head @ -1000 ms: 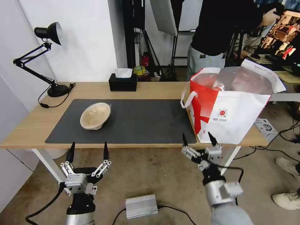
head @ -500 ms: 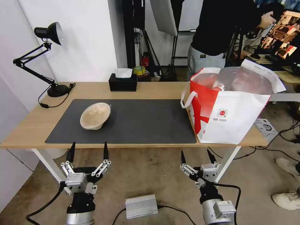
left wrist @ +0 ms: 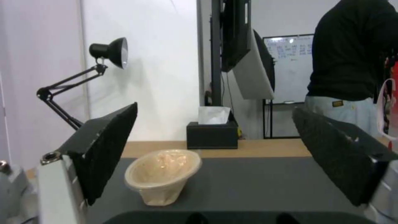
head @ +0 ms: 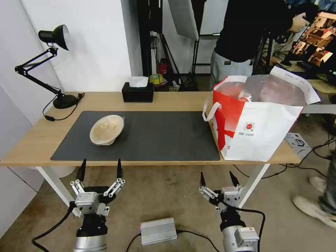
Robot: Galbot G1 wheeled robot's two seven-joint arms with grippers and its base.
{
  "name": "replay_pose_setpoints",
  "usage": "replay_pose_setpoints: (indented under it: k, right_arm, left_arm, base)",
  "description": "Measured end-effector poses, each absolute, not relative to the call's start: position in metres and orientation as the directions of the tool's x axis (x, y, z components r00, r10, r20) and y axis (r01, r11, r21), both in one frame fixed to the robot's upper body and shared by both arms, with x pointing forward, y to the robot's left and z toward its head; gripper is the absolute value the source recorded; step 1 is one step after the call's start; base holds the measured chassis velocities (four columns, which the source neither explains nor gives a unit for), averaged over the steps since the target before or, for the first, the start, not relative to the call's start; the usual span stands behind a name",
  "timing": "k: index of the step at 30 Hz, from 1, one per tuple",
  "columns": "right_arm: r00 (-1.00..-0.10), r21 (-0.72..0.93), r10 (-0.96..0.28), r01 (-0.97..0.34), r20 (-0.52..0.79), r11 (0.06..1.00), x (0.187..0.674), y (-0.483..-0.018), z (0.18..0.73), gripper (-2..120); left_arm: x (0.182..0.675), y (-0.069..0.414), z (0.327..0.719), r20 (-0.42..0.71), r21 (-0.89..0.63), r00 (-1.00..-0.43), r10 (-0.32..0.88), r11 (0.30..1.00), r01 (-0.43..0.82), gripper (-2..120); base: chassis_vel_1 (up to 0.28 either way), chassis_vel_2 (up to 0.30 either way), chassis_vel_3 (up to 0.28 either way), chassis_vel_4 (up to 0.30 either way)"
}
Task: Pick up the trash from the table and place it into the takeout bag.
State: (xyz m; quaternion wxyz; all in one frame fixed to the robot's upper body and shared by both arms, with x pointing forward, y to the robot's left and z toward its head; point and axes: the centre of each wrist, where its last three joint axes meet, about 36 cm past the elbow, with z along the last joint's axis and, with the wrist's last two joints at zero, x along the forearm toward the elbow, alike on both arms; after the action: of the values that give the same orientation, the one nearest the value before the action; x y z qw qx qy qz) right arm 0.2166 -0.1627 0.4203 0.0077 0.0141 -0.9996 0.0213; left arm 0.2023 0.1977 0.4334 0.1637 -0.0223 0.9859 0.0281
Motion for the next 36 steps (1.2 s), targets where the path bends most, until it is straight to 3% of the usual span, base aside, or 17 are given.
replay_pose_setpoints:
  k: [36]
  right_arm:
    - [-0.999,-0.041,-0.019,-0.018,-0.031,0.999,0.2179,-0.1623,0.4256,100]
  left_arm:
    - [0.2051,0.2015,0.4390,-0.325,0.021,-0.945,-0.049,0.998,-0.059,100]
  base:
    - [0.000,0.000,0.000,0.000]
